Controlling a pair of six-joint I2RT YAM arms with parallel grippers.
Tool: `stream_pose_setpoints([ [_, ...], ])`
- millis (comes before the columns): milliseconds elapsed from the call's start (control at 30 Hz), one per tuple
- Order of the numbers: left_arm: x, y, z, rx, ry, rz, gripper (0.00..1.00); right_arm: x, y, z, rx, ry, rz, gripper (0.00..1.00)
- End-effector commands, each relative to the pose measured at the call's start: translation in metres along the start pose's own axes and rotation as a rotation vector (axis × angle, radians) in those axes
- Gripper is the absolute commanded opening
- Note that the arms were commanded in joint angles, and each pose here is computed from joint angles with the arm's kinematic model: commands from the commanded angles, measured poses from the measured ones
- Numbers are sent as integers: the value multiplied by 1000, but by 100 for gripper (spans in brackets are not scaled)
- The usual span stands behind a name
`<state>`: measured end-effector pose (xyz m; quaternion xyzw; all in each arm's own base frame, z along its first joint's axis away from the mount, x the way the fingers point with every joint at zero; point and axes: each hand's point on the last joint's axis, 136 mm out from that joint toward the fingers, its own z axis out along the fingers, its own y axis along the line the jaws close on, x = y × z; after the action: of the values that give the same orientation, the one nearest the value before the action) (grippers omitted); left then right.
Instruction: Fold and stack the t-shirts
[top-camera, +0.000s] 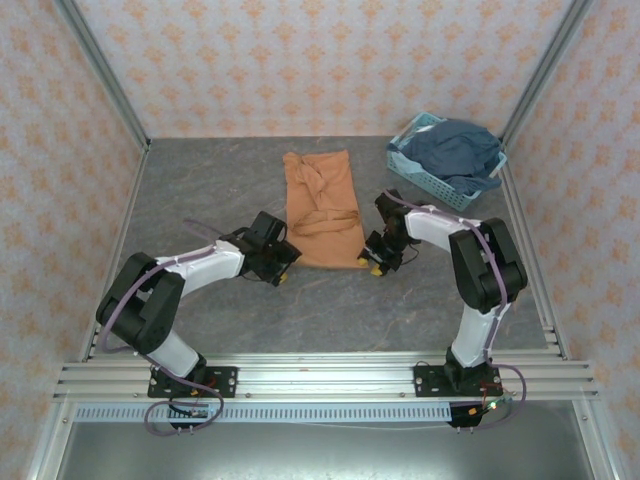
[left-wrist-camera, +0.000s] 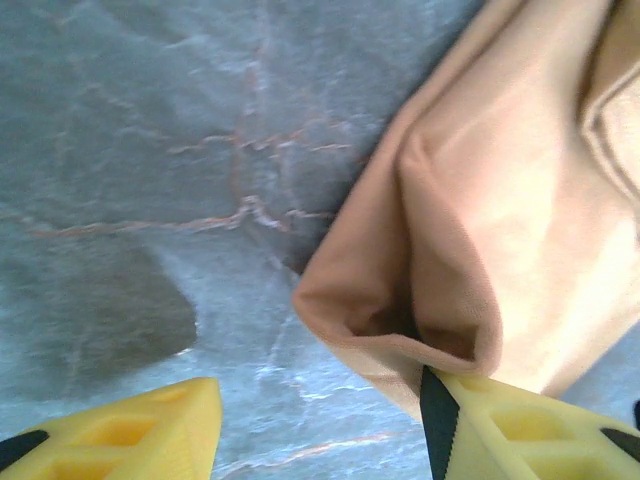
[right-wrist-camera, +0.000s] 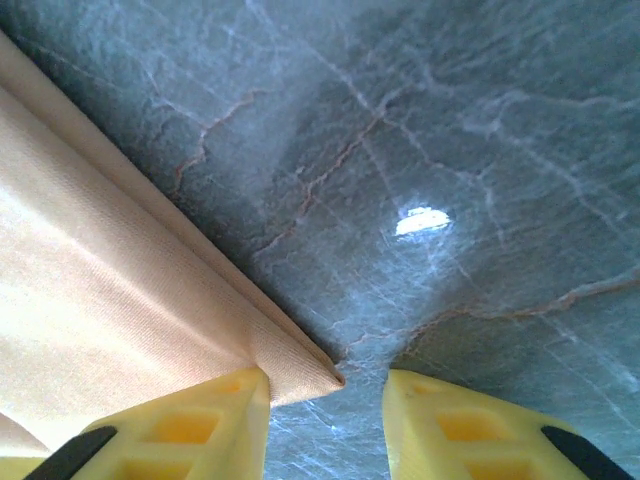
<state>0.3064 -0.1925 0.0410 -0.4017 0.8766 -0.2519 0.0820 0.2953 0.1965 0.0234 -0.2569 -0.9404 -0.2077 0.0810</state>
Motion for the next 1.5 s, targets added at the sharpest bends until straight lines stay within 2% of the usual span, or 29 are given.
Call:
stream_pose_setpoints([
  [0, -11, -11, 0, 61, -51, -16, 56, -15, 38, 14, -126, -20, -37, 38],
  [100, -13, -9, 6, 40, -45, -10, 55, -12, 37, 12, -122, -12, -18, 39],
  [233, -15, -8, 9, 24, -41, -19, 48, -11, 33, 12, -99, -5, 2, 39],
  [467, -11, -5, -46, -17, -134, -50, 33, -11, 31, 12, -90, -9, 18, 39],
  [533, -9, 5, -55, -50, -144, -72, 37, -10, 32, 9, -91, -12, 16, 39],
  [600, -10, 12, -57, -76, -153, -92, 51, -8, 32, 5, -92, -15, 11, 40],
  [633, -11, 11, -54, -70, -151, -95, 55, -7, 32, 4, -90, -13, 10, 41],
  [733, -12, 6, -35, -75, -114, -111, 57, -5, 29, 3, -88, -10, 8, 44],
  [1000, -15, -10, 8, -63, -79, -136, 56, 1, 24, 4, -81, -3, 4, 46],
  [1100, -14, -10, 16, -83, -70, -127, 51, 1, 23, 5, -79, -2, 6, 46],
  [1233, -9, 1, 23, -118, -59, -132, 35, 1, 22, 5, -78, -4, 9, 46],
  [1400, -5, 5, 29, -122, -50, -148, 33, -1, 26, 4, -89, -11, 17, 45],
  [1467, -5, 5, 30, -131, -51, -146, 29, -2, 27, 4, -89, -12, 21, 44],
])
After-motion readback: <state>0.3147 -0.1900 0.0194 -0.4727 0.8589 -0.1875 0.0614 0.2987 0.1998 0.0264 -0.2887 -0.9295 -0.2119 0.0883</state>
